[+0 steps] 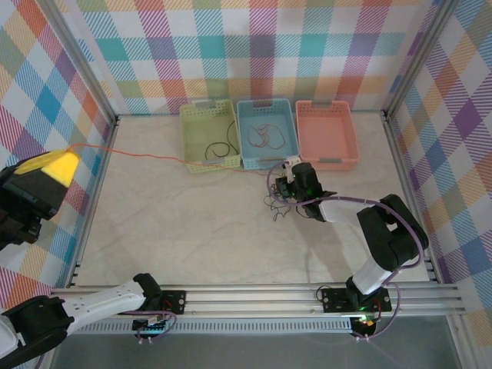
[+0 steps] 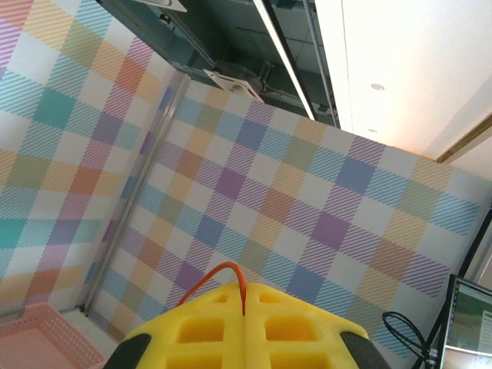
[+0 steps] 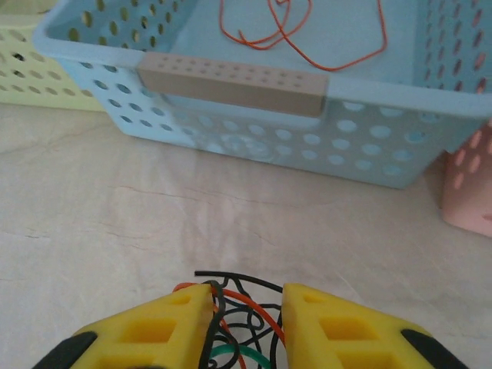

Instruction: Untangle the cables

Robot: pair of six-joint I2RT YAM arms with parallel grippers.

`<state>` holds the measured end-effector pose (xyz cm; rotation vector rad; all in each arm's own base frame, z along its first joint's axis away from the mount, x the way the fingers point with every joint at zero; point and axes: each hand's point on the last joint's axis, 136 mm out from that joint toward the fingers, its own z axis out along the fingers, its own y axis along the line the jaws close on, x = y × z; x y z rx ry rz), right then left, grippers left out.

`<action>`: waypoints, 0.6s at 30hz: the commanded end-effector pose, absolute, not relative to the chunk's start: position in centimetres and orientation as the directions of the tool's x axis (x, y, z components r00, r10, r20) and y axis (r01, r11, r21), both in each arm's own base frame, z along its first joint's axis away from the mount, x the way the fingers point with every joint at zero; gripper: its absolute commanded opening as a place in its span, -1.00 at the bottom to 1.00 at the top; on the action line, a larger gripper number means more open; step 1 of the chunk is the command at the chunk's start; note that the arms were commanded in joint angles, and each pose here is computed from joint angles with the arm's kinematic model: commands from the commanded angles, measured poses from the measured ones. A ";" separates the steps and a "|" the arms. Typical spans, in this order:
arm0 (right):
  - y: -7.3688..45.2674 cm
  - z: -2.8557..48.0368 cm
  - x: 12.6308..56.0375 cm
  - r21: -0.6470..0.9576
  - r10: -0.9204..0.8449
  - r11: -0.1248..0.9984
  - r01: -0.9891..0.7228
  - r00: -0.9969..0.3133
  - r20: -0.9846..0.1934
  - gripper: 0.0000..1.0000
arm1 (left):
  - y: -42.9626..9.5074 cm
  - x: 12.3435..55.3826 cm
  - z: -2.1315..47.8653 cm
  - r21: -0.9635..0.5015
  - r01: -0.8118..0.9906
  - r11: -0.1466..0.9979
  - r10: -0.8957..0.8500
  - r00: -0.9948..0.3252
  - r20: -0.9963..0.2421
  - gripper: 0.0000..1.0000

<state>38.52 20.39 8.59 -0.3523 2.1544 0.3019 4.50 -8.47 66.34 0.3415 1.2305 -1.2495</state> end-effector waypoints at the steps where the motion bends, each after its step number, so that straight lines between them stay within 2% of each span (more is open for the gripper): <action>1: 19.1 8.6 38.1 0.078 -0.117 0.948 -0.309 -0.562 -0.819 -0.33 | -6.4 2.9 67.7 -0.359 0.864 0.354 -0.572 -0.104 -0.814 -1.00; 6: 16.9 8.5 38.1 0.039 -0.105 0.971 -0.237 -0.563 -0.820 -0.24 | -6.0 3.4 67.3 -0.339 0.847 0.408 -0.560 -0.061 -0.826 -1.00; 12: 14.7 8.9 38.2 0.092 -0.008 0.985 -0.149 -0.562 -0.827 -0.17 | -6.9 5.5 66.7 -0.326 0.814 0.480 -0.524 -0.031 -0.851 -1.00; 18: 13.4 9.0 38.0 0.103 0.038 0.991 -0.085 -0.560 -0.828 -0.17 | -7.9 7.1 66.1 -0.319 0.790 0.523 -0.495 -0.024 -0.869 -1.00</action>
